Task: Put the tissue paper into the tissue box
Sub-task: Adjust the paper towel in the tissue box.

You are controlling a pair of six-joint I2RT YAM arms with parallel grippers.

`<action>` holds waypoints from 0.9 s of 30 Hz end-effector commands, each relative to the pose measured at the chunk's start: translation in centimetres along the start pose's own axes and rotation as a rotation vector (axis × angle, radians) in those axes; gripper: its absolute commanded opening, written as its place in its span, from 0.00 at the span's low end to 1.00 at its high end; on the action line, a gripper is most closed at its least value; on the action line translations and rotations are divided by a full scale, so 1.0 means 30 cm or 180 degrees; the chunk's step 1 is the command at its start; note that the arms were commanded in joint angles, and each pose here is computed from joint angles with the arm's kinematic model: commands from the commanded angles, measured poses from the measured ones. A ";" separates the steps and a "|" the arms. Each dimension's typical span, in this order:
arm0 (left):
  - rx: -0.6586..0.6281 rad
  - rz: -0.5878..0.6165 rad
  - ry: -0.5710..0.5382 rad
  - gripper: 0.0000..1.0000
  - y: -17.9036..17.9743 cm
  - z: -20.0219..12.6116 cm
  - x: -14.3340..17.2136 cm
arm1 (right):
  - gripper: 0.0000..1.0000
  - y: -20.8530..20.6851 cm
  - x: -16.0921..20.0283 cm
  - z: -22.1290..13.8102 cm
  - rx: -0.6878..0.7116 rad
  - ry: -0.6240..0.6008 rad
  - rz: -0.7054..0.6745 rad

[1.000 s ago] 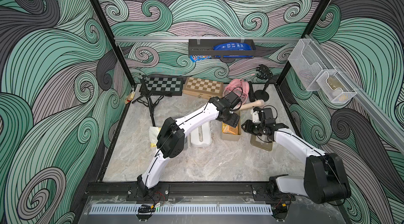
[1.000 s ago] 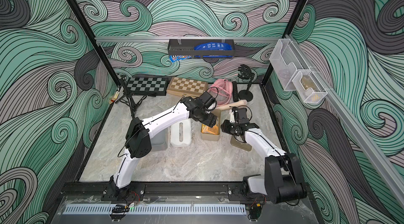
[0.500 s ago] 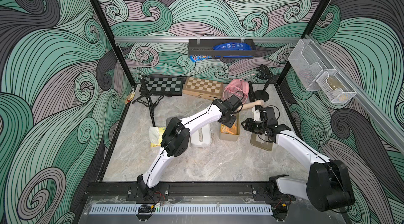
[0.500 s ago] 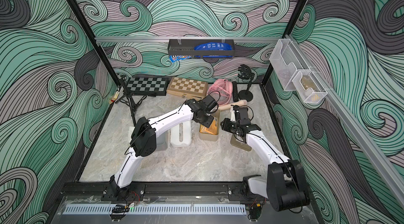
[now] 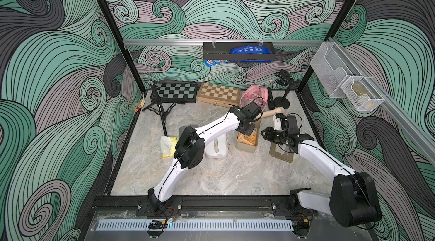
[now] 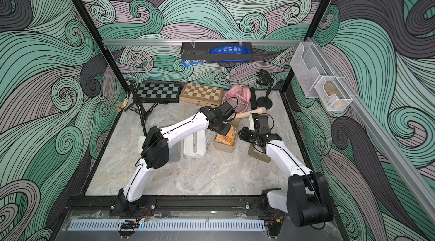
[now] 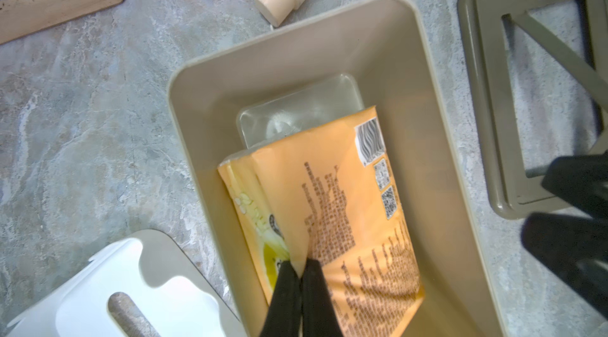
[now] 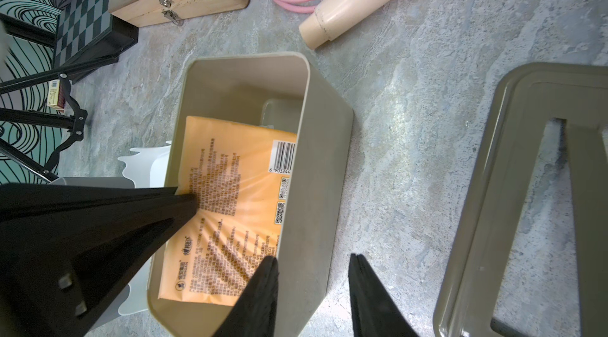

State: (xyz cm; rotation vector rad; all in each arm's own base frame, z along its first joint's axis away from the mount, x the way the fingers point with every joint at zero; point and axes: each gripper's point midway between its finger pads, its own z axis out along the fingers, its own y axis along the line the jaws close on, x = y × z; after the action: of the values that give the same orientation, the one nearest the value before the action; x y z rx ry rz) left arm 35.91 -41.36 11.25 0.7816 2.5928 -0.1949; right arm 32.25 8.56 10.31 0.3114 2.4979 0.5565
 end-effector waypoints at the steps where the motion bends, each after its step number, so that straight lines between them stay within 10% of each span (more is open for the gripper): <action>1: 0.0245 -0.0162 -0.0311 0.00 -0.005 -0.153 -0.095 | 0.40 -0.003 -0.026 -0.001 0.0024 -0.0053 -0.0036; 27: 0.1833 -0.0405 -0.0514 0.00 -0.049 -0.170 -0.062 | 0.40 0.004 -0.065 -0.036 0.0045 -0.0145 -0.0066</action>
State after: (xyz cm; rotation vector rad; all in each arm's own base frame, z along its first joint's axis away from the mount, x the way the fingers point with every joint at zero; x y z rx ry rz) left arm 34.70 -40.10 10.97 0.6771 2.6381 -0.8706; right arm 32.71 8.01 10.85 0.3110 2.4846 0.5395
